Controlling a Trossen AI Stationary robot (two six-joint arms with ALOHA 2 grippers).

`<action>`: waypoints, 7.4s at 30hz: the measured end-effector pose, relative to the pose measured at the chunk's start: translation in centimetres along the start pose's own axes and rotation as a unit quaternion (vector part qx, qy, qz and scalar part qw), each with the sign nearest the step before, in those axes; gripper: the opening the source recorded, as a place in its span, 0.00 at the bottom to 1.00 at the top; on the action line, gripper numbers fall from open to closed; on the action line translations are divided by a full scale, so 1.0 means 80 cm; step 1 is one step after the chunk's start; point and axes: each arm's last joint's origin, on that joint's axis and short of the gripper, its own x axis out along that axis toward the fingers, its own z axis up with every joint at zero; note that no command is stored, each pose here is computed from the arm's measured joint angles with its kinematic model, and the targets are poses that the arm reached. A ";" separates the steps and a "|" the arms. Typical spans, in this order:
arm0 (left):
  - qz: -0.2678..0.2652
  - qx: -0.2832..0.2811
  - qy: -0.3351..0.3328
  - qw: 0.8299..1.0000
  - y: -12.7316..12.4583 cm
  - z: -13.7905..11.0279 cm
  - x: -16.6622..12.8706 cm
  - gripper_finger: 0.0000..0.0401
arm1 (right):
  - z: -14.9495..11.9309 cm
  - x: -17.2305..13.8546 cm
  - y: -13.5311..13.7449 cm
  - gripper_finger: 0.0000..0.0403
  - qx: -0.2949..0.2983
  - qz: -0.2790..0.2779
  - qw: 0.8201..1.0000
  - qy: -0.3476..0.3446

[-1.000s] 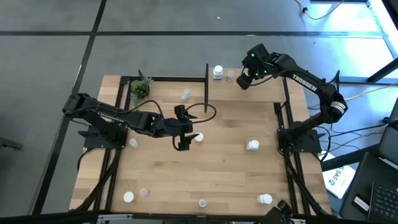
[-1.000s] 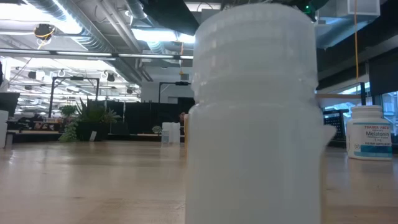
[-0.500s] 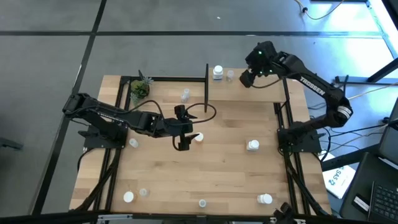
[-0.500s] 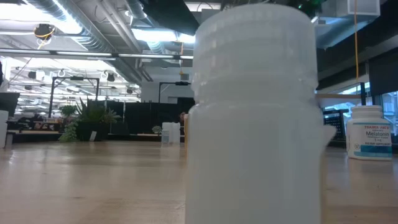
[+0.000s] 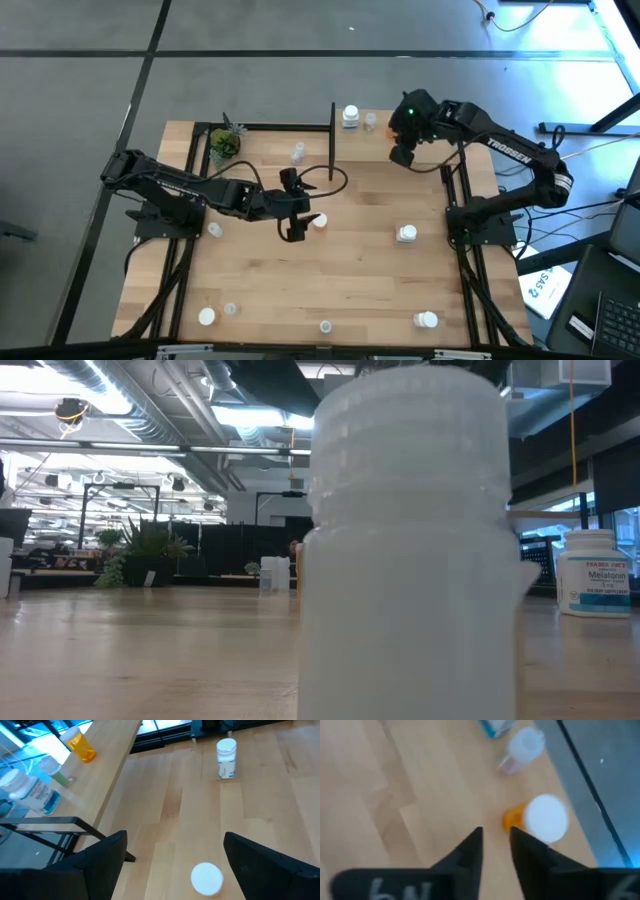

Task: Pick and place medicine bottles onto shelf by color
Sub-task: Put the right orange pill bottle on the shelf, then put the bottom yellow transparent pill bottle on the shelf

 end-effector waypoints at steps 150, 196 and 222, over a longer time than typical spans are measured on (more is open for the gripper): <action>-0.250 -0.153 0.220 0.930 -0.158 -0.073 -0.146 0.81 | -0.089 -0.095 0.289 0.54 -0.196 0.297 0.932 -0.073; -0.115 -0.238 0.367 0.892 -0.129 -0.099 -0.140 0.81 | -0.060 -0.042 0.380 0.55 -0.333 0.337 0.862 -0.181; -0.111 -0.222 0.348 0.904 -0.128 -0.098 -0.140 0.81 | -0.050 0.051 0.489 0.55 -0.378 0.450 0.756 -0.288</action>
